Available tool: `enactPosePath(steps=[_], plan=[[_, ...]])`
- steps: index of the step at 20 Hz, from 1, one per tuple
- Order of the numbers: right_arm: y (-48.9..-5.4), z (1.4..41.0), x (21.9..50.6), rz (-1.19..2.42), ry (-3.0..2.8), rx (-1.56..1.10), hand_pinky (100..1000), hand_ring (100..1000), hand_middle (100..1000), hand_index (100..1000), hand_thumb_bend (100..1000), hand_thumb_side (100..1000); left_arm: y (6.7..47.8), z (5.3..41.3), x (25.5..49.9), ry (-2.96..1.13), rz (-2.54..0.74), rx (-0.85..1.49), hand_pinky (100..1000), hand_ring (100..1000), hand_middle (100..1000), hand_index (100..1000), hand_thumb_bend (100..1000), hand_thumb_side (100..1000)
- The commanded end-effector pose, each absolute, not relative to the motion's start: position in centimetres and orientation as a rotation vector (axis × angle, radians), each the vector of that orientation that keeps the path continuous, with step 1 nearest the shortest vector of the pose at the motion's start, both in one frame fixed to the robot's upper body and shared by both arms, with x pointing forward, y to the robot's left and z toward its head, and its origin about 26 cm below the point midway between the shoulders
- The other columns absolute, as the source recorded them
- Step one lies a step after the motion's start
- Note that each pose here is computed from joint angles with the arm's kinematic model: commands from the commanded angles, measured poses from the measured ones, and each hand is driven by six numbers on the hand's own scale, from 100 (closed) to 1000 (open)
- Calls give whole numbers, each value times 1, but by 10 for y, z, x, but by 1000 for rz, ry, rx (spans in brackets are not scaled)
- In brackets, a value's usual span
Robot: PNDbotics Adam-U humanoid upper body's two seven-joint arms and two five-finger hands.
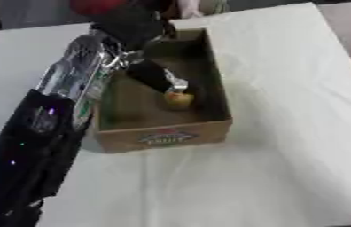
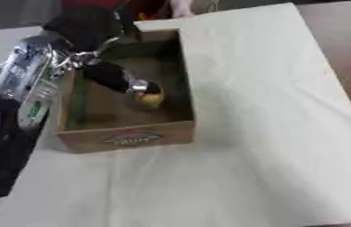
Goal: Pick up objects on the table and place them in the box.
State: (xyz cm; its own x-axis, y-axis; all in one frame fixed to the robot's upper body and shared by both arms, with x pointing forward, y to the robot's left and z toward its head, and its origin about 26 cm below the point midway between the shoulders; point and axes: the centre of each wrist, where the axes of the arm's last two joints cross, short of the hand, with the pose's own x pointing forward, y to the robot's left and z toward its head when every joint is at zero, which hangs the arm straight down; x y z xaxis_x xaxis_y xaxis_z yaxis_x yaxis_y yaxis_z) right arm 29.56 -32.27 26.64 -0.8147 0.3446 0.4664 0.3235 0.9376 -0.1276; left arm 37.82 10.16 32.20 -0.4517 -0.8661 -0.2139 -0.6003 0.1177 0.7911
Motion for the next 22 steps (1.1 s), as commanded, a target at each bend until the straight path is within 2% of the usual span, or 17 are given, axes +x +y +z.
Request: enactPosePath(steps=[1,8,11,17,22], plan=[[-326,274,291,58,-2618,-511,609,608,688,831,100,808,128,338,360,-2329,-807,1396,494,562,567,732,100,884],[-329,273,291,45,-2611,-534,609,609,689,831,100,809,180,336,326,-2536,-215,1054,477,522,528,707,100,857],[-330,273,290,40,-2612,-544,609,609,689,831,100,809,203,335,312,-2577,-2,1006,466,506,515,700,100,844],[-332,272,289,27,-2612,-562,609,609,689,828,100,808,240,314,311,-2596,367,985,450,485,507,700,100,840],[-333,273,289,15,-2617,-566,608,609,688,825,100,807,261,274,311,-2573,440,857,452,482,510,705,100,874]])
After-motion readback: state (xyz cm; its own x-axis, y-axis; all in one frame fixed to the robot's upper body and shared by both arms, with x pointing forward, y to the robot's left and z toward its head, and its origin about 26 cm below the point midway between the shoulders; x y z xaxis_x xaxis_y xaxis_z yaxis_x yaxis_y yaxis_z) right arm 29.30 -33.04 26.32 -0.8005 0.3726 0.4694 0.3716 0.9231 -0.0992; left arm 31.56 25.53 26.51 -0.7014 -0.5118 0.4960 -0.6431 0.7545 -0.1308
